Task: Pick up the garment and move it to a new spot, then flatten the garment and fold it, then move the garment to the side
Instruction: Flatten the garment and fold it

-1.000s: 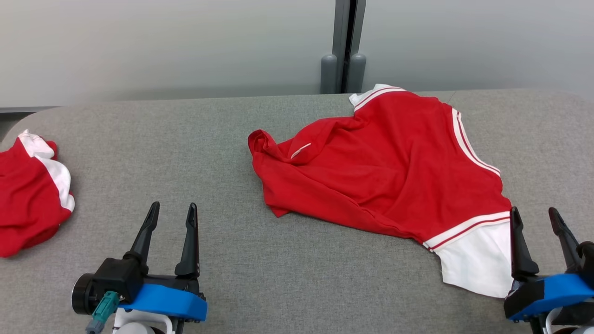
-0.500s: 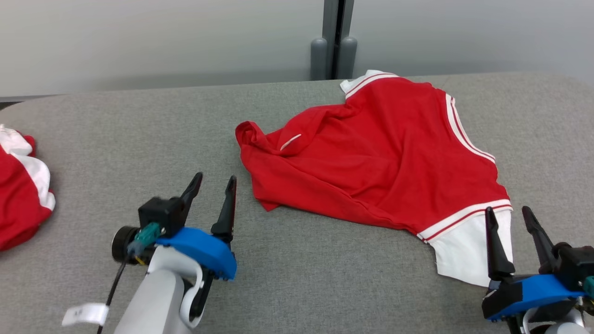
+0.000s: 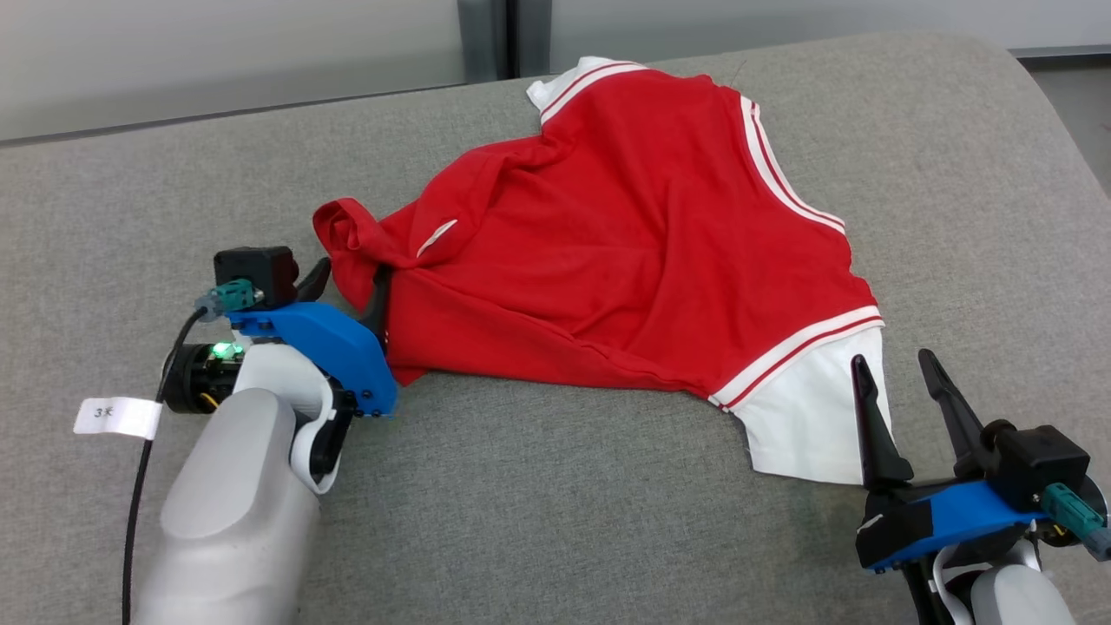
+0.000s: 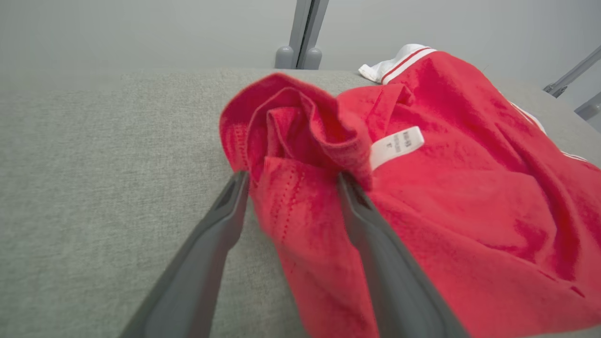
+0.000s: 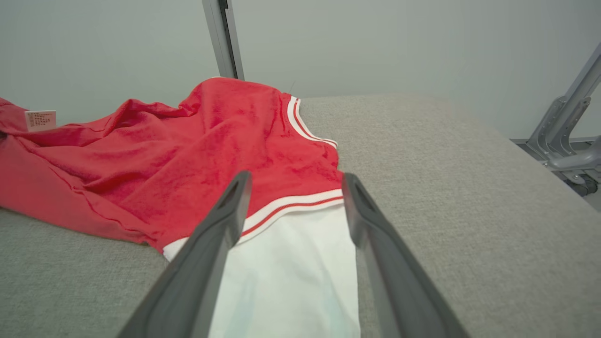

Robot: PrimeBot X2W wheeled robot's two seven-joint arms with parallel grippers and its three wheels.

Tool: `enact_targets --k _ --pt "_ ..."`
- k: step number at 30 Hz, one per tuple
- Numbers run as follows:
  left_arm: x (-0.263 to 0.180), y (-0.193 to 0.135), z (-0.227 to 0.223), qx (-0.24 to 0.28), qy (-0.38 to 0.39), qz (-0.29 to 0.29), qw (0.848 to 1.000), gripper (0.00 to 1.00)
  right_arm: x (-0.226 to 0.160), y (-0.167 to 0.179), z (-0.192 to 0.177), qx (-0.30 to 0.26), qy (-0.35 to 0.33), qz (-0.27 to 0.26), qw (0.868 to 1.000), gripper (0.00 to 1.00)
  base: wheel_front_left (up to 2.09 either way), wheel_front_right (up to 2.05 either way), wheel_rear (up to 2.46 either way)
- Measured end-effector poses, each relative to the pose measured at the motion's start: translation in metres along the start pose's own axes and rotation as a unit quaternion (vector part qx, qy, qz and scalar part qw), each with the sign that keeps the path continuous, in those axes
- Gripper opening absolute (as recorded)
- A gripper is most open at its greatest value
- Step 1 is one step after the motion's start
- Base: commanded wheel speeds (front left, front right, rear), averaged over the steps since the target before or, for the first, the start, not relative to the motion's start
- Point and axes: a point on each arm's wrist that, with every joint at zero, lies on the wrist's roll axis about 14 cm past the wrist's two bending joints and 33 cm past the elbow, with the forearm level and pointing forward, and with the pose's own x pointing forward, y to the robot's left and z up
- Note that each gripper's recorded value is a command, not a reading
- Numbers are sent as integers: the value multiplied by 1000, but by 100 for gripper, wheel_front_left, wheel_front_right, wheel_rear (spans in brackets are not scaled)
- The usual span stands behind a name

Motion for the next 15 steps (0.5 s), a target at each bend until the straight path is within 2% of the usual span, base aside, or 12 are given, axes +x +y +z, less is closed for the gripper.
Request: enact_targets --k 5,6,7,15 --pt "8 4 -10 -28 30 5 999 100 1 -5 -1 -1 0 -8 1000 100 0 0 0" --pt "9 2 -12 -29 35 2 999 29 0 -6 -2 -1 0 -9 1000 100 0 0 0" --pt "9 -1 -12 -26 36 -1 999 0 0 -6 -2 -1 -1 -9 1000 100 0 0 0" --pt "-9 -31 9 -11 -25 -51 998 0 5 1 5 7 -13 1 1000 100 0 0 0"
